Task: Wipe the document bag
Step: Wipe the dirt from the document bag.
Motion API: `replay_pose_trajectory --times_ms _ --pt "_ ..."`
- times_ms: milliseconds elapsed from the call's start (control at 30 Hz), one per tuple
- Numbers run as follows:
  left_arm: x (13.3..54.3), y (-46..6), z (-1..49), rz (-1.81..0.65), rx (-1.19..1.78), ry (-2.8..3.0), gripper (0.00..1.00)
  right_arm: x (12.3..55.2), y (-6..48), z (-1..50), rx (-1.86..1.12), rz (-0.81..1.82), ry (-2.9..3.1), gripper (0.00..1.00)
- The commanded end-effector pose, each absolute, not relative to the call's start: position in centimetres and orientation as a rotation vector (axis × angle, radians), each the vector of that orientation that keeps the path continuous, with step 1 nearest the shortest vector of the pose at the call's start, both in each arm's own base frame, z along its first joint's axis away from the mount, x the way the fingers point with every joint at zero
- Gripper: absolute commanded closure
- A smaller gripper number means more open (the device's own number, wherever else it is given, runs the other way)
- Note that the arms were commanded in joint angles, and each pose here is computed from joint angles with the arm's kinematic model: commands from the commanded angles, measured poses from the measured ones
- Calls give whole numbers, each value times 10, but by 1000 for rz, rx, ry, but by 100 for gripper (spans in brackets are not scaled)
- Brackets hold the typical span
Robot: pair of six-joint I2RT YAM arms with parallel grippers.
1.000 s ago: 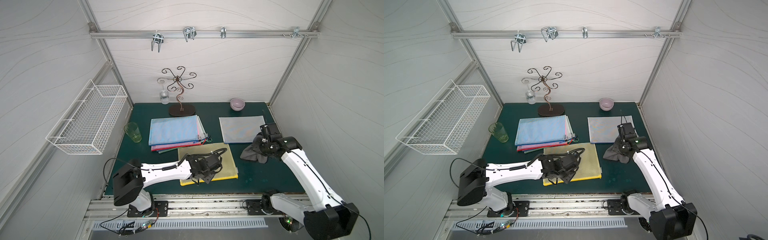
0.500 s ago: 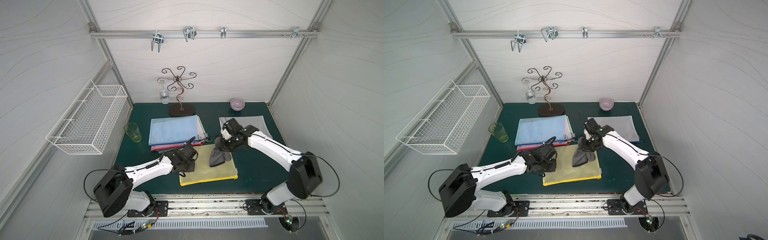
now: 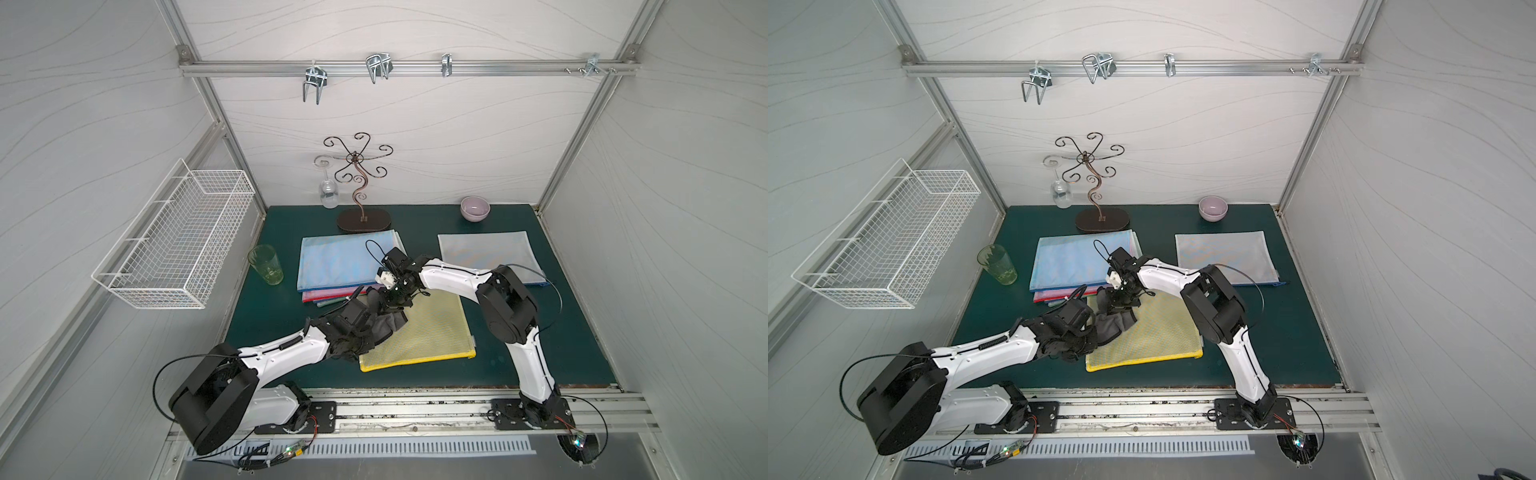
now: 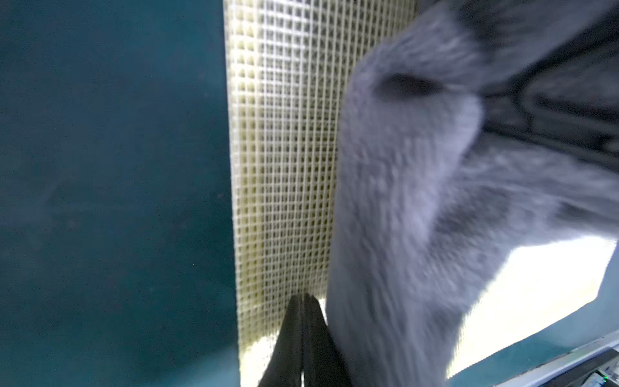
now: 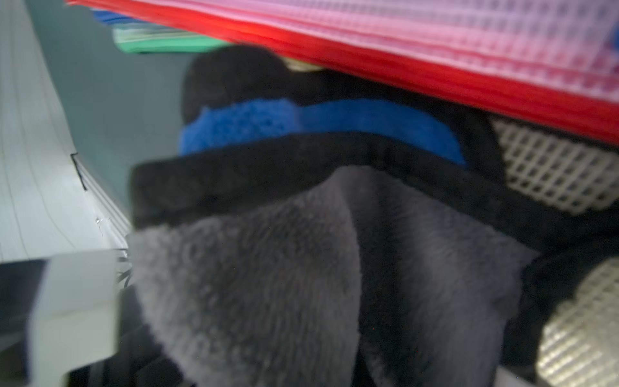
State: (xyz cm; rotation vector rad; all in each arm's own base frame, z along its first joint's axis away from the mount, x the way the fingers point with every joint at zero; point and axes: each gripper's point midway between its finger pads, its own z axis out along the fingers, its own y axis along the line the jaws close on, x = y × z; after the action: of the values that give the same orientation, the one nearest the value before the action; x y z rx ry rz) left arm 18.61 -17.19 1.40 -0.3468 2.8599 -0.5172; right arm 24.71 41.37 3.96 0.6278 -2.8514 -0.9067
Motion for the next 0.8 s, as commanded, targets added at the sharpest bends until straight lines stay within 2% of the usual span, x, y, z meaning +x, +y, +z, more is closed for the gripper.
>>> replay_pose_trajectory --times_ms 0,267,533,667,767 --pt "188 -171 11 -515 -412 2855 93 261 382 29 505 -795 -2907 100" --pt "183 -167 -15 -405 -432 2946 93 256 281 23 409 -396 -3030 100" --pt "186 -168 -18 -377 -414 2957 93 226 191 20 274 -133 -3023 100" --pt "184 -164 -18 -357 -411 2960 93 210 171 38 316 -49 -3037 100" --pt "183 -159 -14 -334 -397 2958 93 202 190 68 473 -64 -3082 100"
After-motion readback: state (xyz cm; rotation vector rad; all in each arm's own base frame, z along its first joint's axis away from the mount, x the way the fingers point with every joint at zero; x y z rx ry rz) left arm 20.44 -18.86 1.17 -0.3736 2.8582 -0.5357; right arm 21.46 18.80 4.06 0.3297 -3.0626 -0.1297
